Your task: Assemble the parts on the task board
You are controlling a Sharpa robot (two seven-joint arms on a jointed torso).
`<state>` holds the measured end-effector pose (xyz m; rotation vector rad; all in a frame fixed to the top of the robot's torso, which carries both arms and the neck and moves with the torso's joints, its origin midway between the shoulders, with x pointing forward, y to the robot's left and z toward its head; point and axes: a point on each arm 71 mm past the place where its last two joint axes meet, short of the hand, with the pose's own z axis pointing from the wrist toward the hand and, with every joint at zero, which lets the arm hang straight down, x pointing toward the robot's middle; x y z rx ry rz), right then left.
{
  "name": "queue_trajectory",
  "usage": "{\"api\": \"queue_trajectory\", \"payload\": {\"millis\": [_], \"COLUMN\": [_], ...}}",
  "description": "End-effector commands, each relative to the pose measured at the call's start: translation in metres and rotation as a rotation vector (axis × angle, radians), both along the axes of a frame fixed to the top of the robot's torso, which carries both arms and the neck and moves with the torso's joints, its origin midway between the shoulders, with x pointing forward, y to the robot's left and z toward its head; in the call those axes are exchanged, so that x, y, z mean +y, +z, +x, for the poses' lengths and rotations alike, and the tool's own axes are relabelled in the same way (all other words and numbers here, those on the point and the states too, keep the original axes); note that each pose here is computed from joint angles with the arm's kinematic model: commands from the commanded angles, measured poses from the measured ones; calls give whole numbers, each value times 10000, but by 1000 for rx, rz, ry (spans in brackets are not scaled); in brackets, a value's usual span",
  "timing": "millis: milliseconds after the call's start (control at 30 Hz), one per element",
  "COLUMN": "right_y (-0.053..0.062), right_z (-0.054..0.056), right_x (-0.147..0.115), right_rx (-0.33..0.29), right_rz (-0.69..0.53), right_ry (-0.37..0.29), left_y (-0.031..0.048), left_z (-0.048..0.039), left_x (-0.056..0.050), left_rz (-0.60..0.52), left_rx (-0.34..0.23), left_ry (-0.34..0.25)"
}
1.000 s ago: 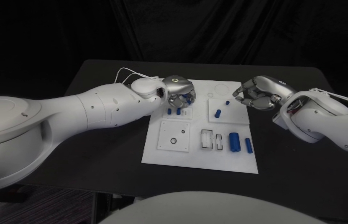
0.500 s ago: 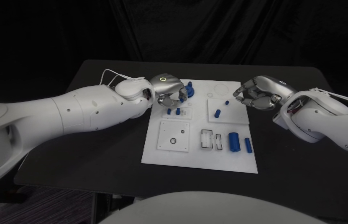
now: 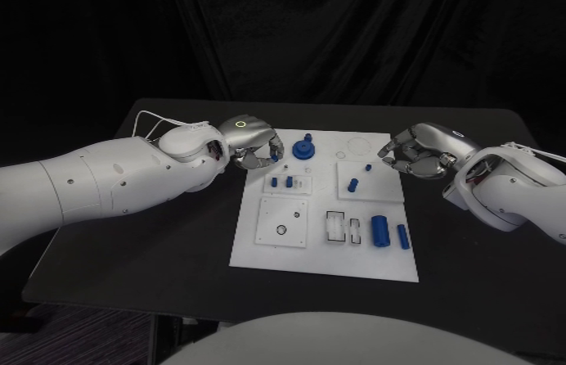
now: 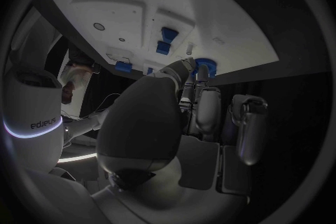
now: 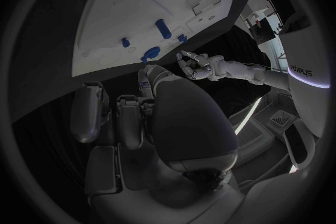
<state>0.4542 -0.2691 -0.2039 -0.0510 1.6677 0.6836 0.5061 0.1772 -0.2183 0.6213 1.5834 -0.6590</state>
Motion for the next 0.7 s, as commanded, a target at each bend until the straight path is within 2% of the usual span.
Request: {"api": "queue_trajectory", "payload": {"millis": [33, 700], "right_y": [-29, -50], "right_z": [-1, -14], "right_x": [-19, -33], "right_rx": [17, 26], "right_rz": [-9, -12], "right_ry": [-16, -17], "left_y": [-28, -99], "left_z": [14, 50], "left_x": [5, -71], "left_rz": [27, 42], "left_rx": [26, 43], "left_ry": [16, 17]}}
